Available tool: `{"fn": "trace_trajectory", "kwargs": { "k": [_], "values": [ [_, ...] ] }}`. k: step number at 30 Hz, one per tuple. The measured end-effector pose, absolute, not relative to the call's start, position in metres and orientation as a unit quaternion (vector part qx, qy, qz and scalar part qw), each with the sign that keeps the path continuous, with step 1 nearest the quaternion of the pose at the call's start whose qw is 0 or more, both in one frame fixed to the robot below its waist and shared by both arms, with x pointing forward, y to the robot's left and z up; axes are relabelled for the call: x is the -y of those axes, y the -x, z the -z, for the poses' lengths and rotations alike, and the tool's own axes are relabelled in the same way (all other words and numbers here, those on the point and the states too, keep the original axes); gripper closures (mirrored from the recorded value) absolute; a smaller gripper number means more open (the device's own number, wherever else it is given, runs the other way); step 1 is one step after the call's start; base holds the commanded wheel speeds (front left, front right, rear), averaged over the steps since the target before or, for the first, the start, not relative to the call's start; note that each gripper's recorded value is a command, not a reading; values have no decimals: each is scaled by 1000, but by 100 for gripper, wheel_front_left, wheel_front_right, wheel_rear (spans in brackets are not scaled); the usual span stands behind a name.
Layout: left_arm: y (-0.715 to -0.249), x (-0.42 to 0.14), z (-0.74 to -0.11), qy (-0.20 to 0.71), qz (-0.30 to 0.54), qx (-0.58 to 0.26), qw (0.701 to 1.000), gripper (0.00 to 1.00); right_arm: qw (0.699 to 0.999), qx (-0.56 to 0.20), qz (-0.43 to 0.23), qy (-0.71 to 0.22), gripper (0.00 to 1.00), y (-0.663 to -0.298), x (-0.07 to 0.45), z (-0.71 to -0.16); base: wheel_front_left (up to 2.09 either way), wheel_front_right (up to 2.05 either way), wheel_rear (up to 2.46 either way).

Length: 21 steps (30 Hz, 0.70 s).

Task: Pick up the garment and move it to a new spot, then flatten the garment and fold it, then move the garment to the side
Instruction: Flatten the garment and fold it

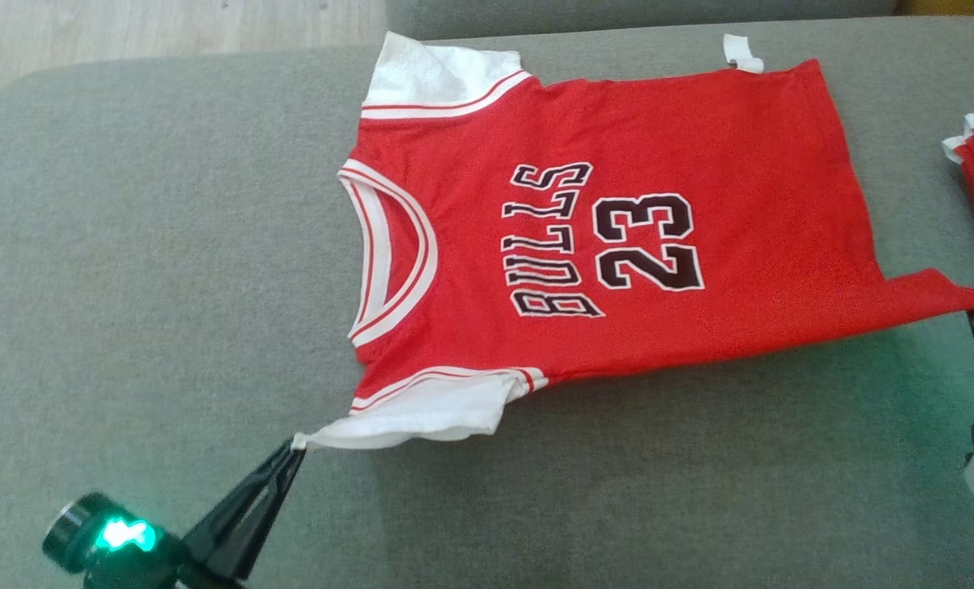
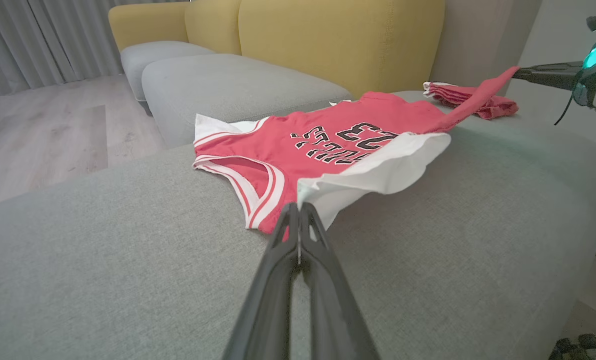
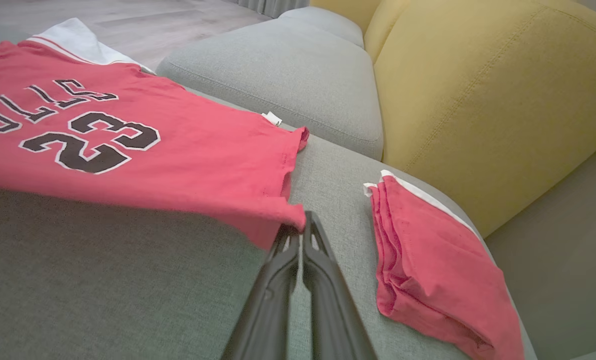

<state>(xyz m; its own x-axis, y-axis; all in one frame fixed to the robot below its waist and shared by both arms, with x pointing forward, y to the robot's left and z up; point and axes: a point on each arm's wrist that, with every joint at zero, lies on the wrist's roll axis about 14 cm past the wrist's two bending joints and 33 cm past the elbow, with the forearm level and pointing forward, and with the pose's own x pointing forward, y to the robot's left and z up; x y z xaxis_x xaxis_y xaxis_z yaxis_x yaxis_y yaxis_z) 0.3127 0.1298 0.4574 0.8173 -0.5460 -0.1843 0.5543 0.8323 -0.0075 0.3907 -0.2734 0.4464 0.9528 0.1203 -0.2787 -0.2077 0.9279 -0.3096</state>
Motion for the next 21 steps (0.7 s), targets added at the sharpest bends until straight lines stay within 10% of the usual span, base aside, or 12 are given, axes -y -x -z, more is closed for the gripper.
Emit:
{"fn": "trace_trajectory", "kwargs": {
  "k": [21],
  "values": [
    [-480,-112,-480,-169,324,-5,931,100,969,-168,-80,163,100,-474,259,-424,0,0,0]
  ]
}}
